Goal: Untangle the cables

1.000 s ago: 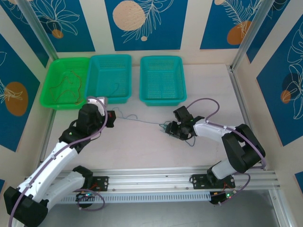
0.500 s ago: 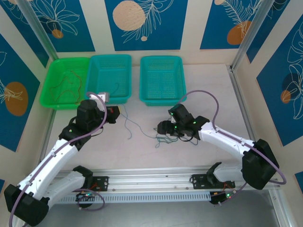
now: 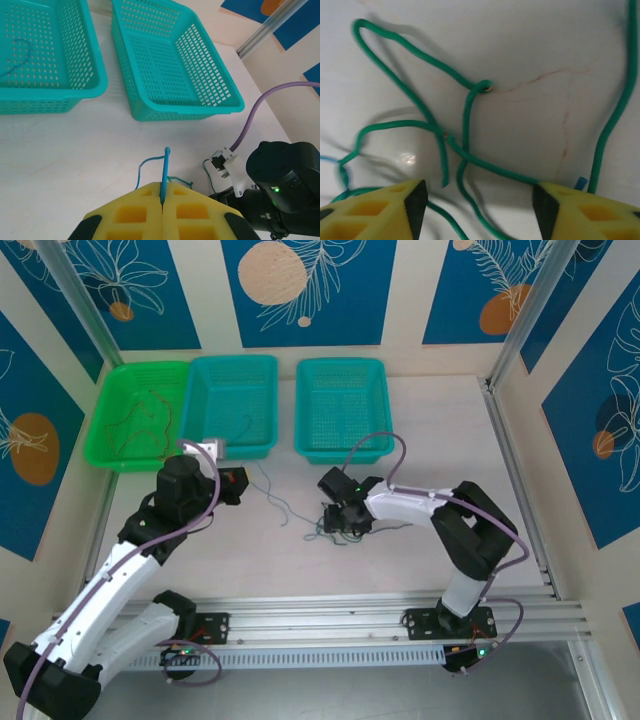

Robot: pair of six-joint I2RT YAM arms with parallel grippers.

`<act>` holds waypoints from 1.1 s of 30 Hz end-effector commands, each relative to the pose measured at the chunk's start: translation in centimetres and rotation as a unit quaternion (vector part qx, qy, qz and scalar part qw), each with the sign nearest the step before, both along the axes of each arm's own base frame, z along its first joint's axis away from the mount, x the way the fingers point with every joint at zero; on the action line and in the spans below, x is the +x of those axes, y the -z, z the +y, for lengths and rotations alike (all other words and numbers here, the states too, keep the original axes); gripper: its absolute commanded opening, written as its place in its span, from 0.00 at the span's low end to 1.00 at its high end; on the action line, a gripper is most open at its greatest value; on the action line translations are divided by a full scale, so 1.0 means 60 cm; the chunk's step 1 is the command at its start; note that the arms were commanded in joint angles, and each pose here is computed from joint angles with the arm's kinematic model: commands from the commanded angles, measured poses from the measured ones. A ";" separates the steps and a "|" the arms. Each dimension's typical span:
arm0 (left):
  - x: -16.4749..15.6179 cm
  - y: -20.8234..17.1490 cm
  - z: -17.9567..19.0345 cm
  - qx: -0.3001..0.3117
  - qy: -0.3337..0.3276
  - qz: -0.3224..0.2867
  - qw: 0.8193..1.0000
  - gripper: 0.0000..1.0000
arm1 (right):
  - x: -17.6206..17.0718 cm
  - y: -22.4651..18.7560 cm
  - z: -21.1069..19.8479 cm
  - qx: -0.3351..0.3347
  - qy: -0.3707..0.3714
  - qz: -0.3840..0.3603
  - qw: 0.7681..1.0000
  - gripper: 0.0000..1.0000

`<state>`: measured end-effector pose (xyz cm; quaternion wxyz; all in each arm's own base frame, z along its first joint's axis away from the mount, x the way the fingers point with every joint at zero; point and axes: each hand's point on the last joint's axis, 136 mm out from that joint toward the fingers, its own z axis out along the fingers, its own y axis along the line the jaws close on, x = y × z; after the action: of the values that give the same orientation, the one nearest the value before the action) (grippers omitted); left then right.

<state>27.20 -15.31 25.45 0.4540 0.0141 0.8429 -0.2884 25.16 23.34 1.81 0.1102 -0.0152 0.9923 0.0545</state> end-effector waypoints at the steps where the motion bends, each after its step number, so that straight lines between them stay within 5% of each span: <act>1: 0.002 -0.006 0.036 0.032 -0.044 -0.005 0.998 0.00 | -0.008 0.026 -0.051 -0.056 0.064 0.027 0.996 0.52; 13: -0.032 -0.026 0.236 0.179 -0.279 -0.009 0.944 0.00 | -0.031 0.044 -0.173 -0.055 0.181 0.050 0.981 0.37; 18: -0.042 -0.032 0.253 0.175 -0.296 -0.018 0.939 0.00 | -0.024 0.037 -0.177 -0.030 0.202 0.050 0.978 0.37; 24: -0.020 -0.064 0.120 0.077 -0.101 -0.077 0.989 0.00 | -0.005 -0.033 -0.107 0.053 0.104 0.017 0.993 0.49; 28: -0.018 -0.109 0.074 0.034 -0.035 -0.113 0.992 0.00 | 0.002 -0.125 -0.071 0.113 0.070 -0.027 0.991 0.72; 33: -0.014 -0.195 0.021 -0.020 0.043 -0.172 0.984 0.00 | -0.009 -0.252 -0.002 0.229 -0.036 -0.106 0.967 0.76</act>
<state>26.82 -11.45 31.07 0.5327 0.0254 0.8095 -0.2456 25.71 20.52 12.88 0.1929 0.0410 0.9581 0.2076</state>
